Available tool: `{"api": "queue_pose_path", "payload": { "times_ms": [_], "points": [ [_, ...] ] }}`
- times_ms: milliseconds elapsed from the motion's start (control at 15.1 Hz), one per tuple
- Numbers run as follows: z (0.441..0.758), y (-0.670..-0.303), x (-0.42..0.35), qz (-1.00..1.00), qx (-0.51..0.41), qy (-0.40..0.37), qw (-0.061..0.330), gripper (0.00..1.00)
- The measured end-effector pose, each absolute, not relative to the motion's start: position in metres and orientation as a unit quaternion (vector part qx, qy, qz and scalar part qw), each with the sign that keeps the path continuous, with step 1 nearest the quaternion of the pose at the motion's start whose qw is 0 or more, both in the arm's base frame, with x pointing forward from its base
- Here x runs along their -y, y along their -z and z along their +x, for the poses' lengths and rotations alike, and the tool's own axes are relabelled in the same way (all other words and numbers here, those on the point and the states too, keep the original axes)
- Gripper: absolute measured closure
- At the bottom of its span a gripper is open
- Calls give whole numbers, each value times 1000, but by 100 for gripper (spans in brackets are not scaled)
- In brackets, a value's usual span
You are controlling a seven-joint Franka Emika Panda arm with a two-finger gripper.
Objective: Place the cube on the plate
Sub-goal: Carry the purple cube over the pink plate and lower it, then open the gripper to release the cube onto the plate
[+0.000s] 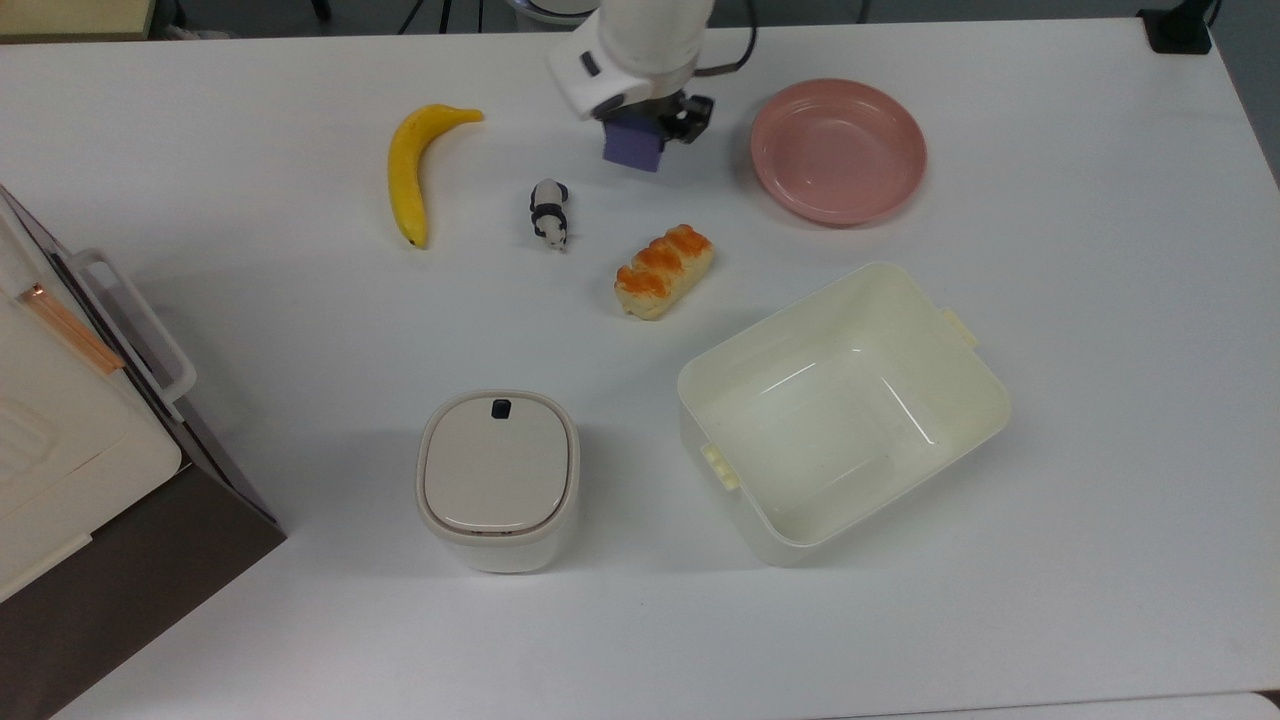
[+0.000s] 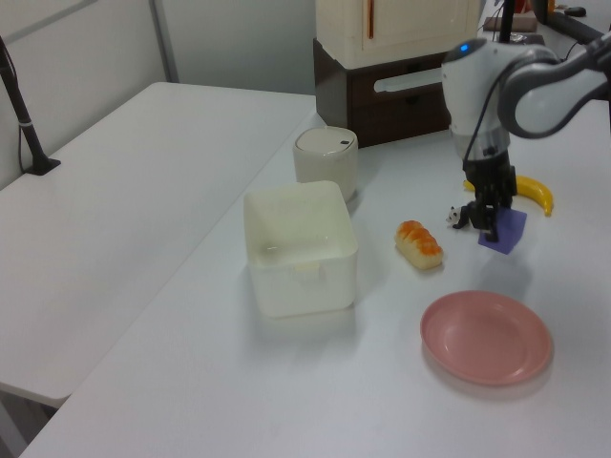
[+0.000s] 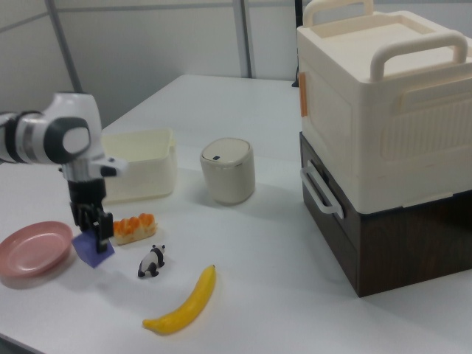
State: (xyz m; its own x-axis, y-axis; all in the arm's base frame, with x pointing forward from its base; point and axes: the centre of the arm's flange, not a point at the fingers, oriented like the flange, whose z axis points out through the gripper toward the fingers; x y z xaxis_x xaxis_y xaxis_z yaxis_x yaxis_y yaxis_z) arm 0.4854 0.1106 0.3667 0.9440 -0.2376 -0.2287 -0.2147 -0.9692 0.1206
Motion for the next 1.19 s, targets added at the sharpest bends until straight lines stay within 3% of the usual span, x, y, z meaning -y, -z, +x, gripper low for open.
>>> {"api": "queue_pose_path", "payload": {
  "times_ms": [198, 397, 727, 859, 991, 1190],
  "points": [
    [477, -388, -177, 992, 40, 102, 56, 41],
    [444, -387, -251, 992, -49, 92, 73, 41],
    [428, -363, -308, 988, -115, 77, 72, 39],
    [431, -360, -316, 987, -119, 77, 74, 24],
    [434, -363, -318, 987, -120, 72, 72, 4],
    [442, -377, -317, 988, -117, 71, 74, 0]
  ]
}}
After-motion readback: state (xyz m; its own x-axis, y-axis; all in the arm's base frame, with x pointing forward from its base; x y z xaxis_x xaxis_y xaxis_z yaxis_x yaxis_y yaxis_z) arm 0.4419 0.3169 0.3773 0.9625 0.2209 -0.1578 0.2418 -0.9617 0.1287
